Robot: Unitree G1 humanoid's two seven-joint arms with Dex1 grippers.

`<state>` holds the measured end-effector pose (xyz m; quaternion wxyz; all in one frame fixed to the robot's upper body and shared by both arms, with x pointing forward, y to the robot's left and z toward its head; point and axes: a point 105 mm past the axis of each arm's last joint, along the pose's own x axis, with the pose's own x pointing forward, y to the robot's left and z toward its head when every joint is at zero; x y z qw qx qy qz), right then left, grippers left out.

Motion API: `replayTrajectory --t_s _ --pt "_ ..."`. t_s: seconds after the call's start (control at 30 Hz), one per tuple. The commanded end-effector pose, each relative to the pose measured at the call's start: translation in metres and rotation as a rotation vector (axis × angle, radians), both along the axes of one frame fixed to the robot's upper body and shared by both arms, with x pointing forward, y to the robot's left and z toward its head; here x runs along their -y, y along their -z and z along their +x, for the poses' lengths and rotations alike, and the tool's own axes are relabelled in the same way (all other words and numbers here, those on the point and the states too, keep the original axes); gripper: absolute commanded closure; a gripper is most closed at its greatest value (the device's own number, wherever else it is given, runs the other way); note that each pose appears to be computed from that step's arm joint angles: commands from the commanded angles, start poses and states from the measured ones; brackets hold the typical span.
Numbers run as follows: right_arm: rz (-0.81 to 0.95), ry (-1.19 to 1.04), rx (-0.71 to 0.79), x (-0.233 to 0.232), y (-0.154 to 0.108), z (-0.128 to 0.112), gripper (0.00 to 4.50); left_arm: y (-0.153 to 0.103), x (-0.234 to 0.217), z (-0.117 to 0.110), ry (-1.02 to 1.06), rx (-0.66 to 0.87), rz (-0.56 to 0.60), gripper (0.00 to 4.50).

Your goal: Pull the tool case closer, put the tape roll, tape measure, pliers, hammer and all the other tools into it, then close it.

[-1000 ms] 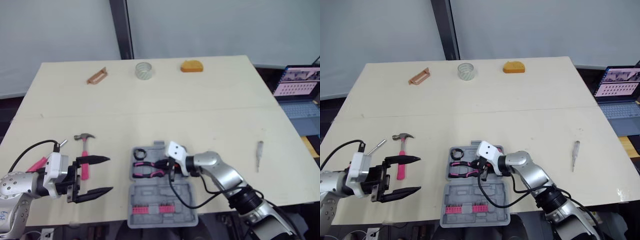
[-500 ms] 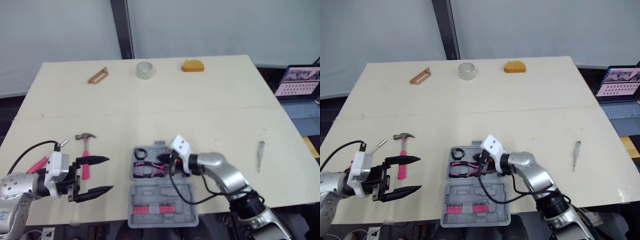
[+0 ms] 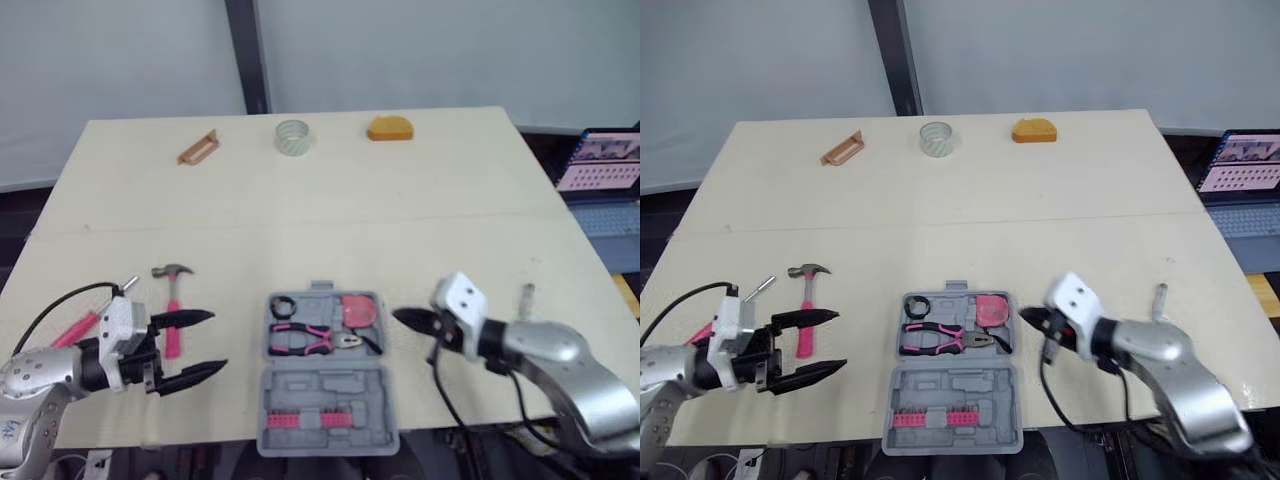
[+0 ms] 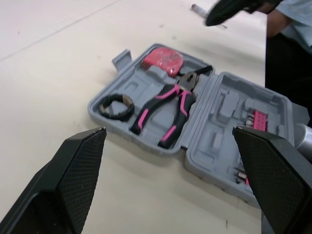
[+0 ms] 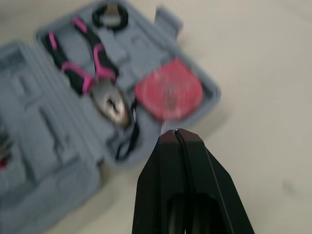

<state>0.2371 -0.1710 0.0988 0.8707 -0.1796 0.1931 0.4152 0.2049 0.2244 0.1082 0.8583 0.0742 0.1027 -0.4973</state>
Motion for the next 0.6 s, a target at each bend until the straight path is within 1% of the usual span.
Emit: replayTrajectory --t_s 0.03,0.07,0.17,0.4,0.43,0.6 --pt "-0.022 -0.014 -0.018 0.011 -0.002 -0.022 4.48 0.01 -0.005 -0.017 -0.017 -0.01 0.033 0.0" --pt "-0.023 -0.009 -0.038 0.013 0.001 -0.026 4.48 0.012 -0.006 -0.021 -0.017 -0.021 0.04 0.0" --pt "-0.017 -0.01 -0.097 0.017 0.01 -0.039 3.71 0.018 -0.015 -0.027 -0.048 -0.031 0.078 0.0" --pt "-0.005 -0.053 -0.168 0.018 0.024 -0.055 0.26 0.024 -0.025 -0.039 -0.043 -0.022 0.133 0.0" --pt "-0.005 -0.056 -0.17 0.018 0.026 -0.057 0.05 0.025 -0.025 -0.039 -0.046 -0.024 0.134 0.0" --pt "0.008 -0.078 -0.169 0.018 0.032 -0.059 0.05 0.024 -0.026 -0.035 -0.071 0.015 0.133 0.0"
